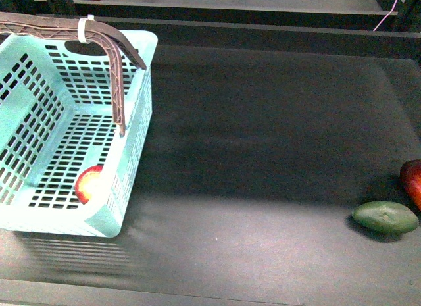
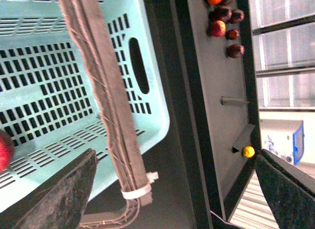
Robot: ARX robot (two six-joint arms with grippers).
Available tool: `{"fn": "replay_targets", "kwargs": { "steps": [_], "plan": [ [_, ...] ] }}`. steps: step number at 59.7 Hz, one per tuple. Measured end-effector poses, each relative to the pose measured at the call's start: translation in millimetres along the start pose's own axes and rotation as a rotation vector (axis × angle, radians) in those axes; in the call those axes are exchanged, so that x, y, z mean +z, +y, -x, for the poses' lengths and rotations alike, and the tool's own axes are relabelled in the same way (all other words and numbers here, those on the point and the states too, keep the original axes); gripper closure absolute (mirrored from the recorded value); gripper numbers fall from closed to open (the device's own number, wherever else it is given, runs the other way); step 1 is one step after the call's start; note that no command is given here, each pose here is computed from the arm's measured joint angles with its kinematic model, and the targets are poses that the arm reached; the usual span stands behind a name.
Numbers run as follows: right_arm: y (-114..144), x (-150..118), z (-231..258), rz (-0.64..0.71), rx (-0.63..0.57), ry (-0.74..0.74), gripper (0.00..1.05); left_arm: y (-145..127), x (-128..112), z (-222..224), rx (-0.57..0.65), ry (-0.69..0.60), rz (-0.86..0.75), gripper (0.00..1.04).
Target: Pick apple with right arm and hold basket with left
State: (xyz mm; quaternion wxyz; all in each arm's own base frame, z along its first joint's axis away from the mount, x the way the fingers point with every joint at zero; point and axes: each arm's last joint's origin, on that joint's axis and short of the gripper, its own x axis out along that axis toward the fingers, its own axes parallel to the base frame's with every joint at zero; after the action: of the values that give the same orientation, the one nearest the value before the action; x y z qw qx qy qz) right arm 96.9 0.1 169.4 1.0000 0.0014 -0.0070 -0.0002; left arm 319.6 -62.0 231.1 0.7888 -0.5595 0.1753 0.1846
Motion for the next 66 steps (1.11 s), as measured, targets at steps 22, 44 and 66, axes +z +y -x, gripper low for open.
{"fn": "replay_targets", "kwargs": {
  "steps": [22, 44, 66],
  "plan": [
    [0, 0, 0, 0.0, 0.0, 0.0, 0.09, 75, 15, 49, -0.411, -0.357, -1.112, 0.78],
    [0, 0, 0, 0.0, 0.0, 0.0, 0.09, 121, 22, 84, -0.396, -0.365, -1.19, 1.01],
    [0, 0, 0, 0.0, 0.0, 0.0, 0.09, 157, 25, 106, -0.391, -0.356, -1.196, 1.01]
  ]
}}
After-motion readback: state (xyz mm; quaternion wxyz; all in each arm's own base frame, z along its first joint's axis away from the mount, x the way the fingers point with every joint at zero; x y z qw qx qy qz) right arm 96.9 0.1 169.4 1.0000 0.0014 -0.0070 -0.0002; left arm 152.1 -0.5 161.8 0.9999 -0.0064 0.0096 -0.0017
